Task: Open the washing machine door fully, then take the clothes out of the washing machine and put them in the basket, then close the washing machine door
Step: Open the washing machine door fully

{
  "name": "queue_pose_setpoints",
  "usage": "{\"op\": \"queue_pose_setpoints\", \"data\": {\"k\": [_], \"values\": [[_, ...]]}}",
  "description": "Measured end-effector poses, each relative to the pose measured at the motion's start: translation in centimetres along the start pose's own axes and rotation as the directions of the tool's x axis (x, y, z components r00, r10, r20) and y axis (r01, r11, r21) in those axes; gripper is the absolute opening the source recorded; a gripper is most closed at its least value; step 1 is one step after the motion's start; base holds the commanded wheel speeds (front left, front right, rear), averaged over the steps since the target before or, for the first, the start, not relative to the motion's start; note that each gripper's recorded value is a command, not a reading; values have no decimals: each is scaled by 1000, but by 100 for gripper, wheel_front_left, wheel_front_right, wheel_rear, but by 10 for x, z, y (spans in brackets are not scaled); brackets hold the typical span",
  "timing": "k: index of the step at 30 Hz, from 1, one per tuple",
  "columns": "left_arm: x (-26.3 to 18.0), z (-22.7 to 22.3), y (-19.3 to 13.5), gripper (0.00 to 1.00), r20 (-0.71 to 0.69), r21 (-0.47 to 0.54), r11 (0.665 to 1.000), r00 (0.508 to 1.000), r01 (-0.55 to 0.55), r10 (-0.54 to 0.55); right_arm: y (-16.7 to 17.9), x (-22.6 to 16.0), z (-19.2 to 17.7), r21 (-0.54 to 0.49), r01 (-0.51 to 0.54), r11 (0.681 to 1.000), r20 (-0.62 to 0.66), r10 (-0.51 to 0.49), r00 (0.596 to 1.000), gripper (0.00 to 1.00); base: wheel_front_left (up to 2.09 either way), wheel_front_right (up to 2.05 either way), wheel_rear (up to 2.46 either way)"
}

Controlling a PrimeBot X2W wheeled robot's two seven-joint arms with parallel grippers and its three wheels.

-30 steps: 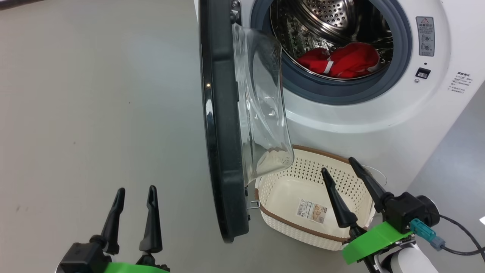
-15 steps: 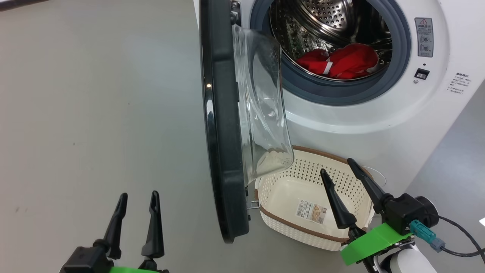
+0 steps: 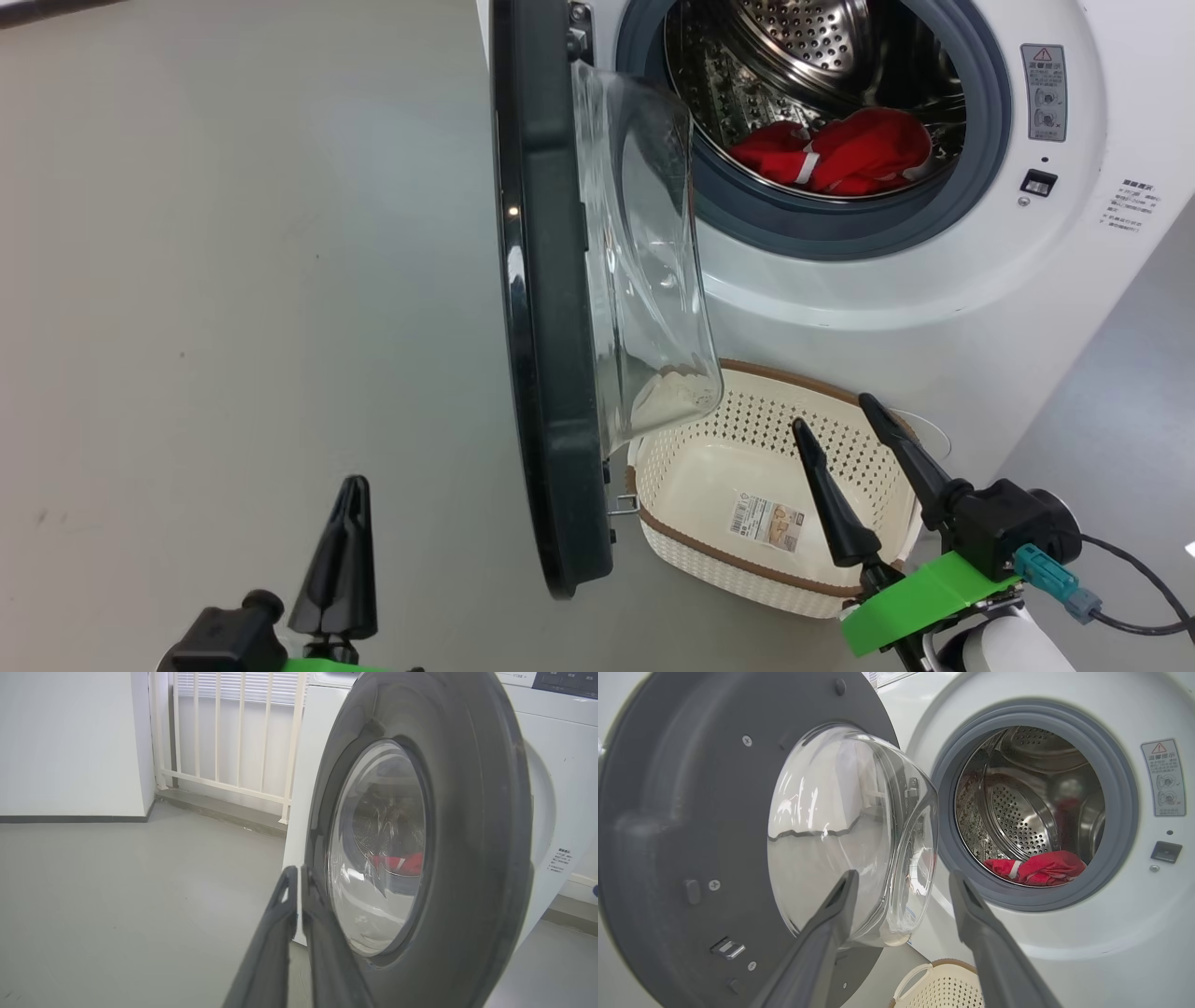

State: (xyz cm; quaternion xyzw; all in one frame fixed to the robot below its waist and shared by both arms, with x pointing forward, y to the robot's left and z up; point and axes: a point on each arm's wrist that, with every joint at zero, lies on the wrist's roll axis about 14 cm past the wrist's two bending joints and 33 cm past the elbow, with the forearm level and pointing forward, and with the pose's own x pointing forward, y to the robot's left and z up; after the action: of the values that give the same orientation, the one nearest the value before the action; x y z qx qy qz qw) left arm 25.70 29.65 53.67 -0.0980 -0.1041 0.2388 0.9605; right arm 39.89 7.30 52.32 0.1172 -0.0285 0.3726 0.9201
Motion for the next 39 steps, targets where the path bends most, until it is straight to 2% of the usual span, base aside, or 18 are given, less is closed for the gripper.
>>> {"op": "queue_pose_setpoints", "data": {"k": [4,9,19,25,31,34,39], "values": [[2,4,-4,0,13,-2,1000,1000,11,-11,-1,-2,-2,2,4,1000,-7,-4,1000,100,0,0,0],[15,35,-15,0,111,-9,999,993,48,-47,-2,-2,-1,0,7,1000,-4,-7,1000,100,0,0,0],[29,99,-60,0,306,-1,979,932,206,-196,-2,-4,-1,-1,12,1000,-4,-12,1000,100,0,0,0],[28,121,-104,0,365,10,939,873,344,-323,-5,-6,-2,0,21,1000,-7,-21,1000,100,0,0,0],[18,117,-149,0,327,-6,880,832,475,-447,-8,-9,-3,0,30,1000,-10,-30,1000,100,0,0,0],[14,107,-164,0,292,-21,856,822,517,-490,-11,-10,-5,2,39,999,-16,-39,999,100,0,0,0],[13,79,-177,0,195,-47,837,827,545,-527,-16,-12,-7,4,53,999,-21,-53,998,100,0,0,0]]}}
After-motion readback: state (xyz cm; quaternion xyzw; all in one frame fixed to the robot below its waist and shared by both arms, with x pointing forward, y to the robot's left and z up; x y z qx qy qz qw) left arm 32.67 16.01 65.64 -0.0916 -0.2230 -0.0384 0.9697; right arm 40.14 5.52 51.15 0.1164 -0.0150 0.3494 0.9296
